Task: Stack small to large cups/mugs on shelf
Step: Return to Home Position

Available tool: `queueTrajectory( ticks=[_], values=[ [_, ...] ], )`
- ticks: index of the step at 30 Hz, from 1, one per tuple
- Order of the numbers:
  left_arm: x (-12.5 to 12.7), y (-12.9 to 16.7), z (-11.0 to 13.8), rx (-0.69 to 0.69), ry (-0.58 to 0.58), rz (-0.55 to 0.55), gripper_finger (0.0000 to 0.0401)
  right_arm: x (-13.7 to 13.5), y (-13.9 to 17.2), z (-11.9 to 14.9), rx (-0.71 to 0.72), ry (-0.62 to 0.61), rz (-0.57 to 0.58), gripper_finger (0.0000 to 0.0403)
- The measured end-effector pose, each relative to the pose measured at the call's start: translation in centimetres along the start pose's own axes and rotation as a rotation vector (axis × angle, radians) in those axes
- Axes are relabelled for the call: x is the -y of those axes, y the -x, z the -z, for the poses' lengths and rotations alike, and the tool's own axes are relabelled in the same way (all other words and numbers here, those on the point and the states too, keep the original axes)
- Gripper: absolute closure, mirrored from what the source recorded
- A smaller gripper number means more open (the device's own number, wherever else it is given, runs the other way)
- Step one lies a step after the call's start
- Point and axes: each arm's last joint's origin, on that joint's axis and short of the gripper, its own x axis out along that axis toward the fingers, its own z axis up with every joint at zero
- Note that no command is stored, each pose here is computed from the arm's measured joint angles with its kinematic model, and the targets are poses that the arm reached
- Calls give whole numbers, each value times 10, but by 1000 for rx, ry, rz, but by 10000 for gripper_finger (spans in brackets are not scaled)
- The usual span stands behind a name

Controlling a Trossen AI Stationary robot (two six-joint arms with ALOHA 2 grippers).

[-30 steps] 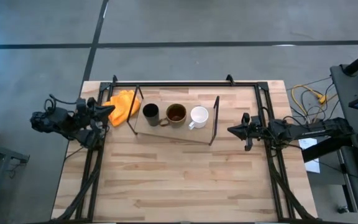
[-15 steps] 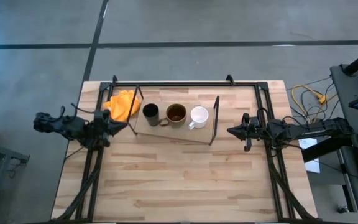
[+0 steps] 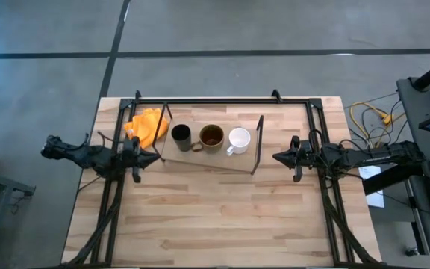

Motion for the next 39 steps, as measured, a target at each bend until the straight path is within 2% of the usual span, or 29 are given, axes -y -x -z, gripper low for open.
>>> queueTrajectory(
  ticks=[3, 9, 13, 22, 39],
  values=[
    [-1, -6, 11, 17, 10, 8, 401, 0, 0, 0, 0, 0, 0, 394],
    [0, -8, 11, 100, 4, 23, 401, 0, 0, 0, 2, -3, 0, 394],
    [0, -9, 11, 94, -16, 12, 401, 0, 0, -1, 4, -3, -1, 394],
    [0, -10, 12, 83, -318, -4, 401, 0, 0, 0, 3, -3, -1, 394],
    [1, -11, 12, 101, -305, 0, 401, 0, 0, 0, 3, -3, -1, 394]
  ],
)
